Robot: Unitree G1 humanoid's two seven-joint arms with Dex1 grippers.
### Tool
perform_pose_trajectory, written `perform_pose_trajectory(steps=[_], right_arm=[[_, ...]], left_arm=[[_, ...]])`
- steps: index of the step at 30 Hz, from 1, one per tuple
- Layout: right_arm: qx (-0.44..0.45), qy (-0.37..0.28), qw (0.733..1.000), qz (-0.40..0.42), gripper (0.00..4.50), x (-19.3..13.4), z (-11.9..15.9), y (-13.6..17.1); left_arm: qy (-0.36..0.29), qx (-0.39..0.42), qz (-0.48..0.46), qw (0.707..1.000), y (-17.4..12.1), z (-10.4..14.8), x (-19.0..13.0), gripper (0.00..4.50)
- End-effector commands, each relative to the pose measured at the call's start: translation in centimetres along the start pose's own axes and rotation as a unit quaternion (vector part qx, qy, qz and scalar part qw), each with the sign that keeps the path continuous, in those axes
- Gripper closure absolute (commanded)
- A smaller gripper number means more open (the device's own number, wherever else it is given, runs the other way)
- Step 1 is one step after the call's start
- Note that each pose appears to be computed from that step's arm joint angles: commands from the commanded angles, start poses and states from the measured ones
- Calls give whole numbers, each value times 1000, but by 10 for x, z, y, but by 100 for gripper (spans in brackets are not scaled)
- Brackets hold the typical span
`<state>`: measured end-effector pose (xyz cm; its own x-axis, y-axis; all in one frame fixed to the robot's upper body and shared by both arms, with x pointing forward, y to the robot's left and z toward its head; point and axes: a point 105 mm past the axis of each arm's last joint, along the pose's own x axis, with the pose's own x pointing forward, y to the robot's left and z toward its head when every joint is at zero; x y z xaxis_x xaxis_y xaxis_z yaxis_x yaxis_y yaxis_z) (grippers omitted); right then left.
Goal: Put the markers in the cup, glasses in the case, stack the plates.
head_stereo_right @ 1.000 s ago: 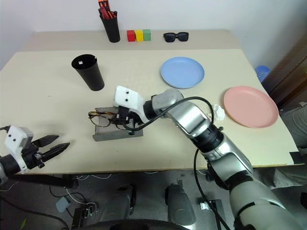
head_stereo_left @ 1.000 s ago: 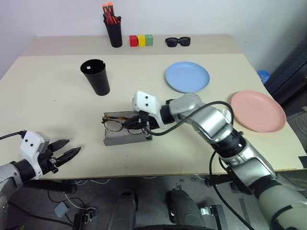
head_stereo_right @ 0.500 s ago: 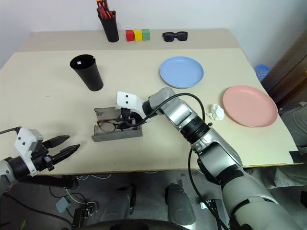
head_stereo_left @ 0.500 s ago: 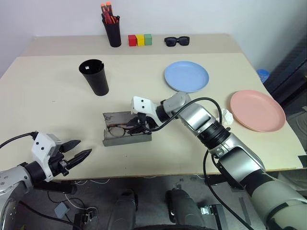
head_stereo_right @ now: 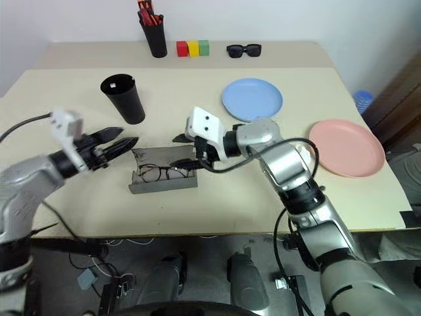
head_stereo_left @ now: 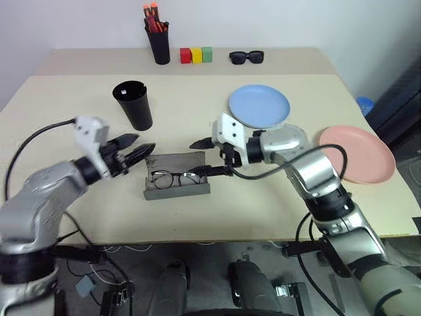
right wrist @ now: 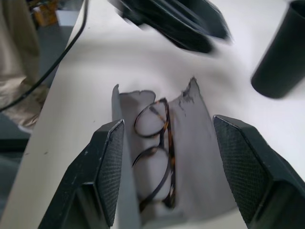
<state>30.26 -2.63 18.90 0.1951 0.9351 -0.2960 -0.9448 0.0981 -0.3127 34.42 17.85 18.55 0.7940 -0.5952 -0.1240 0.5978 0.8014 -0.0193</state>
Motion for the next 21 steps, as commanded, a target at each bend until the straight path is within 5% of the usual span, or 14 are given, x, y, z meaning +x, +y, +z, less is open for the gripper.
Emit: perform_pose_trajectory(steps=[1, 2, 3, 13, 21], right_arm=[[-20, -3, 999, -33, 152, -20, 9, 4], [-16, 3, 999, -38, 152, -24, 7, 6], [-15, 12, 999, -43, 152, -29, 3, 8], [10, 97, 988, -118, 152, -77, -38, 16], [30, 102, 983, -149, 152, -79, -53, 5]], left_arm=[[42, -2, 33, 999, 16, -5, 29, 382], [55, -7, 30, 998, 16, -7, 35, 441], [79, -11, 17, 997, 14, -12, 42, 446], [191, 42, -109, 975, -7, -32, 33, 446], [186, 92, -154, 966, -12, -30, 8, 446]])
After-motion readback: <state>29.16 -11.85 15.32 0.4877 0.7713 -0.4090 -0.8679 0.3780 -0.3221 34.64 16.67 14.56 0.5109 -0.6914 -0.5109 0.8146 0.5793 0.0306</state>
